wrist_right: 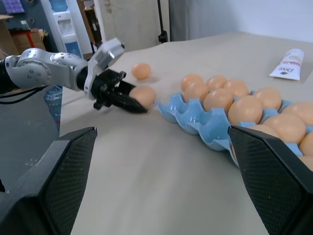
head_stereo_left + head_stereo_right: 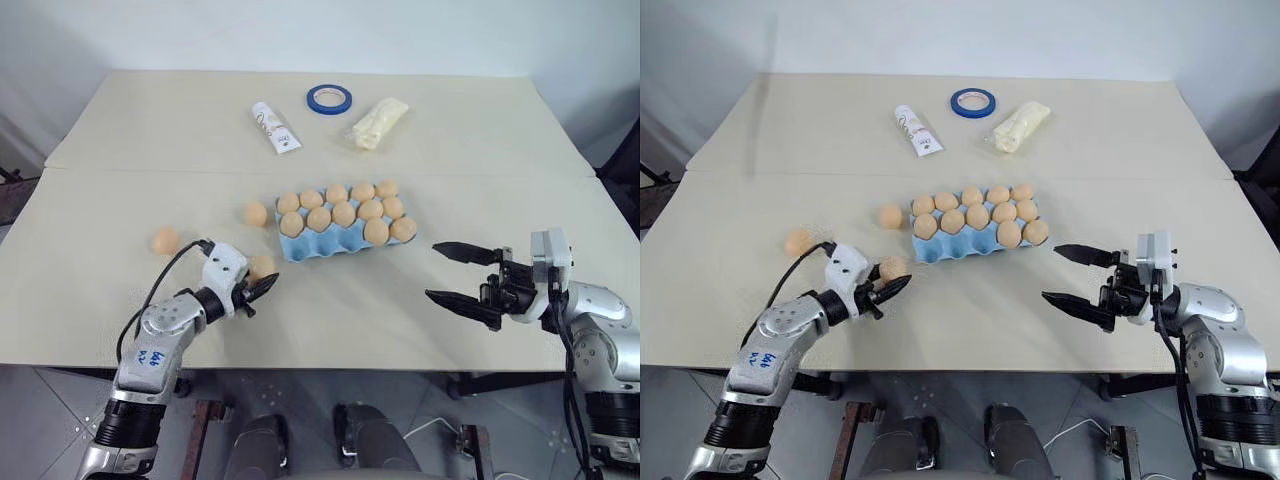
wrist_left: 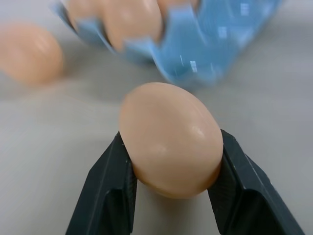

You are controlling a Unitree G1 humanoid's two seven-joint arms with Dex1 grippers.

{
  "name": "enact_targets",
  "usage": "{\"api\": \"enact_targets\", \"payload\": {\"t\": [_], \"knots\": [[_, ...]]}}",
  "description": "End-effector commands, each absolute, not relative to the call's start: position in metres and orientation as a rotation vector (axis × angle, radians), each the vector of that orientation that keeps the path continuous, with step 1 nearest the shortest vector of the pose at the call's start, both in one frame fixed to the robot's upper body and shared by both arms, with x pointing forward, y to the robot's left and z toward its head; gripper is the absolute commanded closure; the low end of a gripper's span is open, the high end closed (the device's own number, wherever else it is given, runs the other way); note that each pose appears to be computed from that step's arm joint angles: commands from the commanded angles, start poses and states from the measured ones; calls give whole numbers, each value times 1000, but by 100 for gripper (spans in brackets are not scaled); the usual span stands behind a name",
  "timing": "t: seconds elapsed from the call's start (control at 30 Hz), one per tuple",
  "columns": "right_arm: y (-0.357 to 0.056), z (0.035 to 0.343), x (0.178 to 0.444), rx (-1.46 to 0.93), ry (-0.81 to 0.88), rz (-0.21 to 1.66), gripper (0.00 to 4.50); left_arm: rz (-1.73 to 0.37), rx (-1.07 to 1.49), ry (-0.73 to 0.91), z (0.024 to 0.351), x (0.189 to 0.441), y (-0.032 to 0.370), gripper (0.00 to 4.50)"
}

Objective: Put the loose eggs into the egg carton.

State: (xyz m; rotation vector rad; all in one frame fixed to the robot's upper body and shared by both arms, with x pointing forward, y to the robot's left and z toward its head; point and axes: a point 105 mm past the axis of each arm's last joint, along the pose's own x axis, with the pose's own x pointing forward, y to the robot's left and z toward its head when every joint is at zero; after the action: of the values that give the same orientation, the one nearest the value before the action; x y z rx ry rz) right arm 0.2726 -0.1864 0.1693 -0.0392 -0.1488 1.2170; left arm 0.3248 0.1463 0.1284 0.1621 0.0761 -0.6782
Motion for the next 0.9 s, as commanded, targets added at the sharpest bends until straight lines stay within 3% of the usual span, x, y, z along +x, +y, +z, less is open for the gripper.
{"api": "enact_targets", "payload": {"t": [0.03, 0.33, 0.67, 0.9], "knots": [[-190, 177, 268, -50, -202, 1204, 0, -751, 113, -2, 164, 320, 137, 295], [-188, 178, 267, -50, -224, 1193, 0, -921, 52, -84, 195, 343, 96, 295], [-187, 175, 265, -41, -265, 1134, 0, -1118, 57, -72, 172, 371, 25, 295], [-187, 170, 262, -46, -246, 1116, 0, -1141, 74, -62, 165, 382, 8, 295]]}}
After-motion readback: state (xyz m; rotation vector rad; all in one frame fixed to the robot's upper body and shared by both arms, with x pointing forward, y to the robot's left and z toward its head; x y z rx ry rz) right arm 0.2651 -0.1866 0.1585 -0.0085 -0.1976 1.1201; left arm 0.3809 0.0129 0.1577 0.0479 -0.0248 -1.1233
